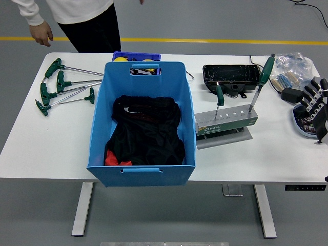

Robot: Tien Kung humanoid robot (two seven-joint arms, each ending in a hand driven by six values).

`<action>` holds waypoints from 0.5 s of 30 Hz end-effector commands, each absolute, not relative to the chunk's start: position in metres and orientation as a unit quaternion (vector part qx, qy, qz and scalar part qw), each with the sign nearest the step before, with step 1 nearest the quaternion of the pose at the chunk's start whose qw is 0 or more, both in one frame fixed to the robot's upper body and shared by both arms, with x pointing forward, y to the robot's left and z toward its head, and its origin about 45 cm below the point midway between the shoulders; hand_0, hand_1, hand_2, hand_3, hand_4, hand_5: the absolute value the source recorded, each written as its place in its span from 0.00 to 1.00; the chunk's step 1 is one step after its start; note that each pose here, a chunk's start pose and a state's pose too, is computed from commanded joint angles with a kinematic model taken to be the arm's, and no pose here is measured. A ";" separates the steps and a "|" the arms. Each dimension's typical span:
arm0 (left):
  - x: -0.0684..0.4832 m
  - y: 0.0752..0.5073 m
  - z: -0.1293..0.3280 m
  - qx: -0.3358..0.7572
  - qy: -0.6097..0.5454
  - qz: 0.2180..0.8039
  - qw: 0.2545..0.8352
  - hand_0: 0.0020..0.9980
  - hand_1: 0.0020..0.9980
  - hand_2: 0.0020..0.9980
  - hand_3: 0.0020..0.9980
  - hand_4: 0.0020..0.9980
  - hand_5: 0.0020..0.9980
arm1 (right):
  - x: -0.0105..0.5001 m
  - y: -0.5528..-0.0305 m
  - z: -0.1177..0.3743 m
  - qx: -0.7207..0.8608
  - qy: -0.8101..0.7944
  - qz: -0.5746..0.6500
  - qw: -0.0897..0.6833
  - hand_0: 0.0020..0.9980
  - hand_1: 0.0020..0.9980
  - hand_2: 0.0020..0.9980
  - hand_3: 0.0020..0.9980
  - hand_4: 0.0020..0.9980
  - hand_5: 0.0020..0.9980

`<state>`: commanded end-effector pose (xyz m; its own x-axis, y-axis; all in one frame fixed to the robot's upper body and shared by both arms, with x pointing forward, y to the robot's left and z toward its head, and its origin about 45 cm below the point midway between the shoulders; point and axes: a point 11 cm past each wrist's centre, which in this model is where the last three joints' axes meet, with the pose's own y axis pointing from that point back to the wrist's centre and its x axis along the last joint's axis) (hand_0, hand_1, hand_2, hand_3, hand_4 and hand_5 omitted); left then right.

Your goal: Lift tool from toolbox,place it in box,lift tool from toolbox,place it in box

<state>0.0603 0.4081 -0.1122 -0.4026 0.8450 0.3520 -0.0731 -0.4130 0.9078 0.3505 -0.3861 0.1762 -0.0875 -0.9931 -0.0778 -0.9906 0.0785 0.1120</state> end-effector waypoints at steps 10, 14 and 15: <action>0.062 0.406 -0.113 0.441 0.437 0.715 0.322 0.74 0.73 0.80 0.77 0.72 0.62 | 0.350 -0.388 0.175 0.672 -0.738 -0.070 0.009 1.00 0.99 0.97 1.00 1.00 1.00; 0.062 0.406 -0.113 0.440 0.438 0.715 0.323 0.74 0.73 0.80 0.77 0.72 0.62 | 0.350 -0.388 0.176 0.670 -0.739 -0.070 0.008 1.00 0.99 0.97 1.00 1.00 1.00; 0.062 0.406 -0.113 0.440 0.438 0.715 0.323 0.74 0.73 0.80 0.77 0.72 0.62 | 0.350 -0.388 0.176 0.670 -0.739 -0.069 0.007 1.00 0.99 0.97 1.00 1.00 1.00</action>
